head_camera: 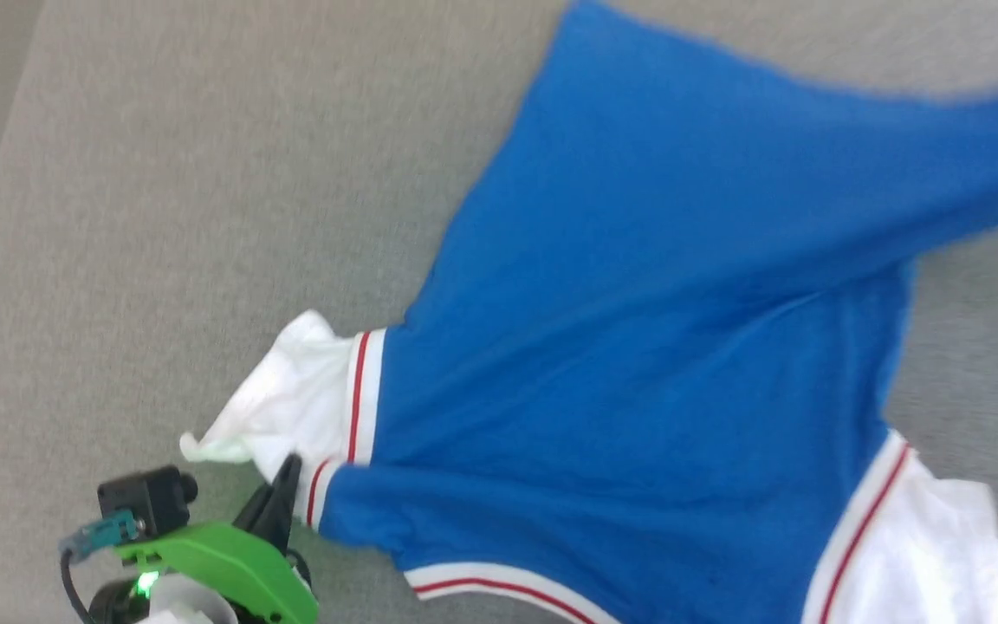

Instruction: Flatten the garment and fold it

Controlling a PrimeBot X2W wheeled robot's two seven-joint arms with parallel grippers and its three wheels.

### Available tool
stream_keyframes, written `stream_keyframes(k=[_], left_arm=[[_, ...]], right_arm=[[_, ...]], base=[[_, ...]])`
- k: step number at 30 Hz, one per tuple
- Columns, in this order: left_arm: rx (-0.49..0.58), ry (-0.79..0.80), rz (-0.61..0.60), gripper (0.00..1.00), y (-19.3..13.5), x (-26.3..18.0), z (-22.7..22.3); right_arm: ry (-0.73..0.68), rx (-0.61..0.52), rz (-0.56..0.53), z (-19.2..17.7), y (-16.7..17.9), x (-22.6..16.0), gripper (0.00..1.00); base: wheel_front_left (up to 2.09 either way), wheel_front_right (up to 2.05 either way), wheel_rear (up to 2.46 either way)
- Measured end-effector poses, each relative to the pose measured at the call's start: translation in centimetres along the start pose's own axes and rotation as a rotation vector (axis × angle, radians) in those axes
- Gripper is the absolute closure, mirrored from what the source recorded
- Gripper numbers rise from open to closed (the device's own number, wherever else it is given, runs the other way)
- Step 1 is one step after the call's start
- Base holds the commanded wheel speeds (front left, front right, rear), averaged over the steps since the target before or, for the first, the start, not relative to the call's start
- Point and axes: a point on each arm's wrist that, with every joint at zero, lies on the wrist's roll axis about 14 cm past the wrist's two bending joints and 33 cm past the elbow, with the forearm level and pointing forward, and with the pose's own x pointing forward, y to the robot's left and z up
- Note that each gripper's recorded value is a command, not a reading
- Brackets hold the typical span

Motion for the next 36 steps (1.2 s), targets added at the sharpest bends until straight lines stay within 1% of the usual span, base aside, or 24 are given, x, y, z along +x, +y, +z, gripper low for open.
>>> stream_keyframes(k=[2, 6, 9, 10, 14, 16, 17, 18, 19, 20, 23, 25, 27, 29, 30, 33, 35, 36], left_arm=[[0.015, -0.012, -0.007, 1.00, -0.3, -0.6, 0.1], [0.034, -0.048, -0.040, 1.00, -1.3, -1.4, 0.8], [0.045, -0.071, -0.064, 1.00, -2.1, -1.9, 1.2], [0.047, -0.073, -0.068, 1.00, -2.2, -2.0, 1.1], [0.059, -0.081, -0.097, 1.00, -3.1, -2.5, 1.1], [0.063, -0.083, -0.106, 1.00, -3.4, -2.7, 1.0], [0.066, -0.085, -0.112, 1.00, -3.6, -2.8, 1.0], [0.069, -0.087, -0.118, 1.00, -3.8, -2.9, 1.0], [0.071, -0.087, -0.125, 1.00, -4.0, -3.0, 0.9], [0.074, -0.088, -0.129, 1.00, -4.1, -3.1, 0.8], [0.078, -0.098, -0.142, 1.00, -4.5, -3.5, 0.9], [0.080, -0.111, -0.148, 1.00, -4.7, -3.8, 1.1], [0.080, -0.123, -0.155, 1.00, -4.9, -4.0, 1.4], [0.079, -0.135, -0.159, 1.00, -5.0, -4.1, 1.7], [0.079, -0.138, -0.159, 1.00, -5.0, -4.1, 1.7], [0.079, -0.147, -0.160, 1.00, -5.1, -4.0, 2.2], [0.081, -0.149, -0.159, 1.00, -5.0, -3.8, 2.4], [0.083, -0.154, -0.166, 1.00, -5.2, -3.7, 2.7]], right_arm=[[0.021, 0.060, -0.010, -2.9, -1.4, -2.4, 1.00], [0.097, 0.185, -0.018, -9.6, -2.4, -6.5, 1.00], [0.182, 0.243, -0.006, -14.9, -2.4, -9.6, 1.00], [0.202, 0.255, -0.002, -16.2, -2.4, -10.2, 1.00], [0.316, 0.355, 0.072, -22.4, -0.7, -12.3, 1.00], [0.330, 0.380, 0.098, -23.7, 0.1, -12.8, 1.00], [0.315, 0.394, 0.103, -23.8, 0.2, -13.0, 0.95], [0.285, 0.410, 0.102, -23.6, 0.1, -13.1, 0.59], [0.248, 0.426, 0.097, -23.2, -0.2, -13.2, 0.00], [0.213, 0.432, 0.088, -22.8, -0.5, -13.3, 0.00], [0.046, 0.423, 0.030, -19.9, -2.5, -14.0, 0.00], [-0.083, 0.394, 0.010, -16.7, -3.3, -14.6, 0.00], [-0.197, 0.359, 0.013, -13.1, -3.3, -14.9, 0.00], [-0.293, 0.322, 0.043, -9.4, -2.4, -15.0, 0.00], [-0.320, 0.312, 0.059, -8.1, -2.0, -15.0, 0.00], [-0.370, 0.247, 0.111, -3.8, 0.2, -14.2, 0.00], [-0.379, 0.195, 0.130, -1.3, 1.5, -13.2, 0.00], [-0.380, 0.186, 0.147, -0.2, 2.2, -12.5, 0.00]], base=[[0.00, 0.00, 0.00], [0.00, 0.00, 0.00], [0.00, 0.00, 0.00], [0.00, 0.00, 0.00], [0.00, 0.00, 0.00], [0.00, 0.00, 0.00], [0.00, 0.00, 0.00], [0.00, 0.00, 0.00], [0.00, 0.00, 0.00], [0.00, 0.00, 0.00], [0.00, 0.00, 0.00], [0.00, 0.00, 0.00], [0.00, 0.00, 0.00], [0.00, 0.00, 0.00], [0.00, 0.00, 0.00], [0.00, 0.00, 0.00], [0.00, 0.00, 0.00], [0.00, 0.00, 0.00]])
